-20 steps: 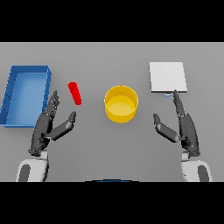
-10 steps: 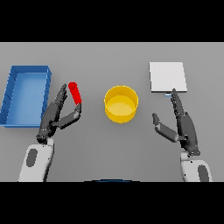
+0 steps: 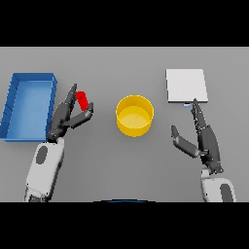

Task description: Pick up the red beaker and tilt it to pour out 1 green nut into yellow bowl. Pick up the yellow bowl and place it on the metallic measuring scale.

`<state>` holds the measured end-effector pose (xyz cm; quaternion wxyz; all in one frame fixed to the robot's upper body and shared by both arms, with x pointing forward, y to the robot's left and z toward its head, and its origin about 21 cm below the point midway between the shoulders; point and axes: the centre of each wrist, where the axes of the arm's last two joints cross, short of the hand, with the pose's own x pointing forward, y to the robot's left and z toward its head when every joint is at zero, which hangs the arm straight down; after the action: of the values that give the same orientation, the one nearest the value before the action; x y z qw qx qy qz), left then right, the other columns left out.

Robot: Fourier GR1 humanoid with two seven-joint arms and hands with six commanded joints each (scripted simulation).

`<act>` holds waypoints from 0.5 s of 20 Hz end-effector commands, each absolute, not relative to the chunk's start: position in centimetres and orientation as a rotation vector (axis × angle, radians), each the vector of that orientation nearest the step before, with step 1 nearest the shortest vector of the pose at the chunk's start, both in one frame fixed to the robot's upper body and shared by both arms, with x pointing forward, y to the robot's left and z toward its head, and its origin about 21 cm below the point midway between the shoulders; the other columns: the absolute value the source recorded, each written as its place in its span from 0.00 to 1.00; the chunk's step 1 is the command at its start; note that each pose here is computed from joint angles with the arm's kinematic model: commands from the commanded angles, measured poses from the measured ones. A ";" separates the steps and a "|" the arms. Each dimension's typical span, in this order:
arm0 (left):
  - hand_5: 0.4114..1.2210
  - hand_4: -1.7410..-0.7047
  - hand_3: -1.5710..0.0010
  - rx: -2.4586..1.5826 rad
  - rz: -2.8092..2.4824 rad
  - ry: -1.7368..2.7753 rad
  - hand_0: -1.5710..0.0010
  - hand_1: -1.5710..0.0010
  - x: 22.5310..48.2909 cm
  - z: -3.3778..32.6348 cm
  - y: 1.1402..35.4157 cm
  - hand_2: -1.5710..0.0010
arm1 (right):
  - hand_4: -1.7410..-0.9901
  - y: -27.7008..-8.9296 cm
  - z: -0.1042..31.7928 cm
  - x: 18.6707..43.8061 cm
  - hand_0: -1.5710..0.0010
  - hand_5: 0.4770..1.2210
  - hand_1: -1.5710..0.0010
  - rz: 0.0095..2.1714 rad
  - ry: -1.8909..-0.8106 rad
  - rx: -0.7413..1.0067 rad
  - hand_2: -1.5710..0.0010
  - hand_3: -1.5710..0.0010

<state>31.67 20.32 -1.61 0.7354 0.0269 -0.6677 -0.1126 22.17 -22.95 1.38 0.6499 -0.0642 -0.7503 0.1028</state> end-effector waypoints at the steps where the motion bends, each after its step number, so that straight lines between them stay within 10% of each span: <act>1: 0.37 0.40 1.00 0.062 -0.255 -1.467 1.00 1.00 31.9 -1.9 19.7 1.00 | 0.54 -23.4 1.6 22.5 1.00 0.28 1.00 0.229 -1.701 -0.147 1.00 1.00; 10: 0.38 0.39 1.00 0.047 -0.282 -1.483 1.00 1.00 34.7 -1.6 19.1 1.00 | 0.57 -23.3 1.1 22.0 1.00 0.28 1.00 0.225 -1.698 -0.145 1.00 1.00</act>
<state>34.68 19.10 -1.56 0.7286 0.0212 -0.6725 -0.1282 21.97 -23.28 1.15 0.6529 -0.0640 -0.7482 0.0991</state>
